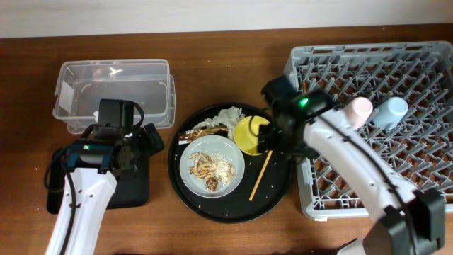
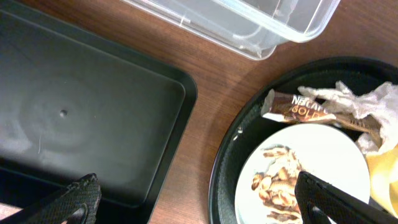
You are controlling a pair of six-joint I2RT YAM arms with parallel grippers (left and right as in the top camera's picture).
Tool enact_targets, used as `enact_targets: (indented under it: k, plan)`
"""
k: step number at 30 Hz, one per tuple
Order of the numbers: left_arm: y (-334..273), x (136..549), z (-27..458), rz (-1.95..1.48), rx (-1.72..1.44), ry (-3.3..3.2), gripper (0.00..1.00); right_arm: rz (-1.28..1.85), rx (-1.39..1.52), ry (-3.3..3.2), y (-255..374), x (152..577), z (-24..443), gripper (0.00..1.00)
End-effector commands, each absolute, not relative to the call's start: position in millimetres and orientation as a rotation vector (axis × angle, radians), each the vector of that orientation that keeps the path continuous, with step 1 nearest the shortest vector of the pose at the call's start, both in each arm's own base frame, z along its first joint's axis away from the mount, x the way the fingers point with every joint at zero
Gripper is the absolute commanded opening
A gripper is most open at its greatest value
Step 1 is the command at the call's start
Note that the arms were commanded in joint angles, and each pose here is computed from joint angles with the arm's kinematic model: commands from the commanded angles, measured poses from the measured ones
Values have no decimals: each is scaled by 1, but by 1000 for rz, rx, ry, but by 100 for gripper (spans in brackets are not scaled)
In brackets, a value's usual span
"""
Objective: Sort waste into correct bins and load items into the dishwasher rack
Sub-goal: 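Return the right gripper to the tray and grasp the remaining chopstick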
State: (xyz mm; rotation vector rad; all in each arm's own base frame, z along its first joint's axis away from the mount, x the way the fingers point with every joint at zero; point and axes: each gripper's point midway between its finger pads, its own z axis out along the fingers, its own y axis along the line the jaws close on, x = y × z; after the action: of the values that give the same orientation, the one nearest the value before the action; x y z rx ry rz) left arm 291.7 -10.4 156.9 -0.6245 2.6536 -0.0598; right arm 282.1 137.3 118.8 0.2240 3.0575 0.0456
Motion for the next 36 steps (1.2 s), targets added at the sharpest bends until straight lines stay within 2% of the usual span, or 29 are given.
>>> enact_targets:
  k: [1,4,9,19,21,26,28,30,31,36]
  plan:
    - [-9,294,163,-62,-617,2638,99,207,276,3116,165,262,81,99]
    - [-9,294,163,-62,-616,2638,100,227,382,3082,167,262,59,83]
    - [-9,294,163,-62,-616,2638,99,181,388,3075,159,259,44,56]
    - [-9,294,163,-62,-616,2638,99,188,466,3015,154,255,10,54]
    - [-9,294,163,-62,-616,2638,100,195,437,3012,159,253,7,49]
    - [-9,294,163,-62,-616,2638,99,217,377,3003,171,250,6,28]
    - [-9,294,163,-62,-616,2638,99,218,395,3002,171,250,6,25]
    - [-9,294,163,-62,-616,2638,99,222,393,3000,171,251,7,10]
    - [-9,294,163,-62,-616,2638,99,222,393,2999,172,252,8,8]
    - [-9,294,163,-62,-616,2638,99,214,402,2981,166,263,46,8]
